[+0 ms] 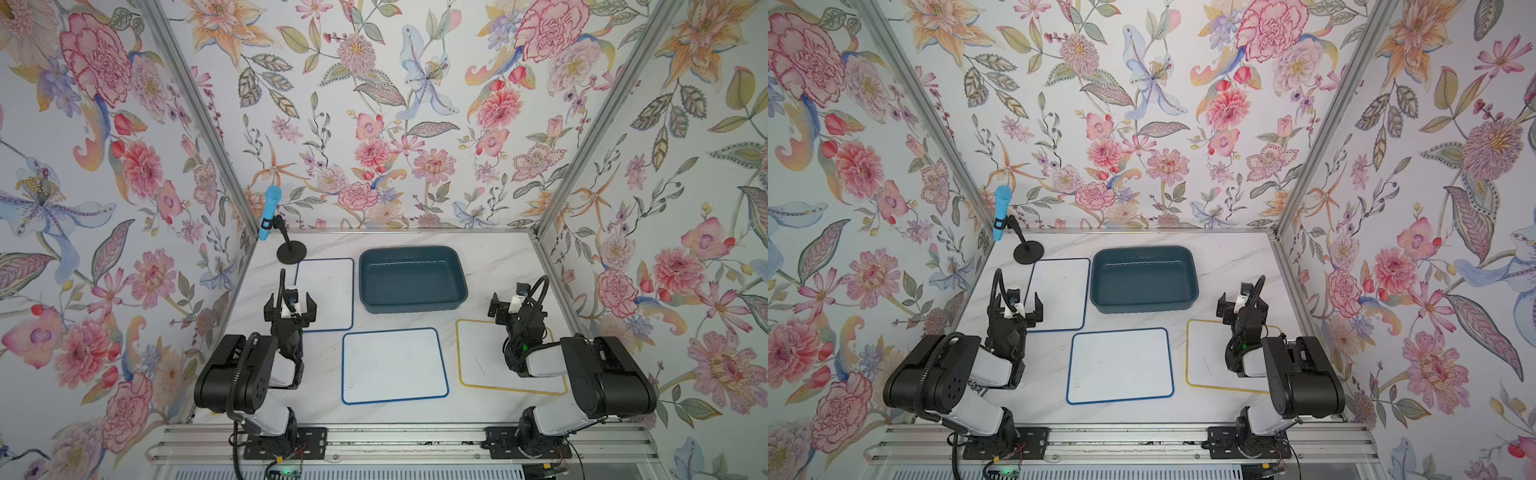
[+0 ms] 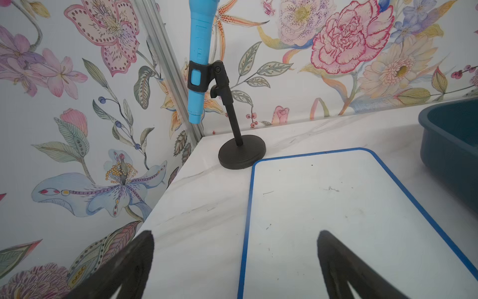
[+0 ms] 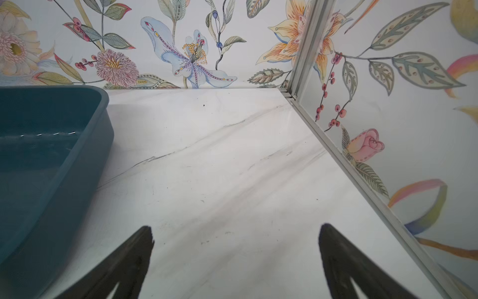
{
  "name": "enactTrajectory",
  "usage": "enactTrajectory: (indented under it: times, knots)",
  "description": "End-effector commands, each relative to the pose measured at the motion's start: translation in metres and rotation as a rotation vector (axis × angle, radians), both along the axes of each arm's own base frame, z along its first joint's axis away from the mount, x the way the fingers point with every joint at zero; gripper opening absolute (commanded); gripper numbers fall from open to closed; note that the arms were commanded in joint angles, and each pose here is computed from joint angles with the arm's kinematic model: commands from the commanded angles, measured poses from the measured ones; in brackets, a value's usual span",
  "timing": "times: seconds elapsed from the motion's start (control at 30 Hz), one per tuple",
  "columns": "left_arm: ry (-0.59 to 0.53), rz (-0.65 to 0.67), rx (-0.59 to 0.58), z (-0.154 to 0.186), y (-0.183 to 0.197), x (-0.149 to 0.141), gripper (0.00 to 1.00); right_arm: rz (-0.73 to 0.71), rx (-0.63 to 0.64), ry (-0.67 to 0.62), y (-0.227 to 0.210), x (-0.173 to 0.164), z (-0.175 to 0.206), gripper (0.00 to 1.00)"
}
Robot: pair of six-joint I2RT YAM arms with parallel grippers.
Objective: Put the whiteboard into the storage box
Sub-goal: Pick up the whiteboard at the center of the board.
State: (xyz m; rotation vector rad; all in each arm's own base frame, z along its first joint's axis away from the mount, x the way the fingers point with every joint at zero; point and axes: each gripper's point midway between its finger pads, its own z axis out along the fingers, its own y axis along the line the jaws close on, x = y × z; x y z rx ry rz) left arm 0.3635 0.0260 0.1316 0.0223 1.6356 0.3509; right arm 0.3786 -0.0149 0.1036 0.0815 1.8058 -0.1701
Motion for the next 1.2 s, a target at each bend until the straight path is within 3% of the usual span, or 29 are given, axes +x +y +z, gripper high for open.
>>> enactTrajectory:
  times: [0.0,1.17]
  knots:
    - [-0.037,-0.009,-0.015,0.0108,0.0,0.0028,1.0,0.005,0.009,-0.019,0.0007,0.0035,0.0051,1.0]
    - [-0.035,0.001,-0.026,0.0101,0.003,0.0034,1.0,0.067,0.028,-0.007,0.0071,0.0063,0.0034,1.0]
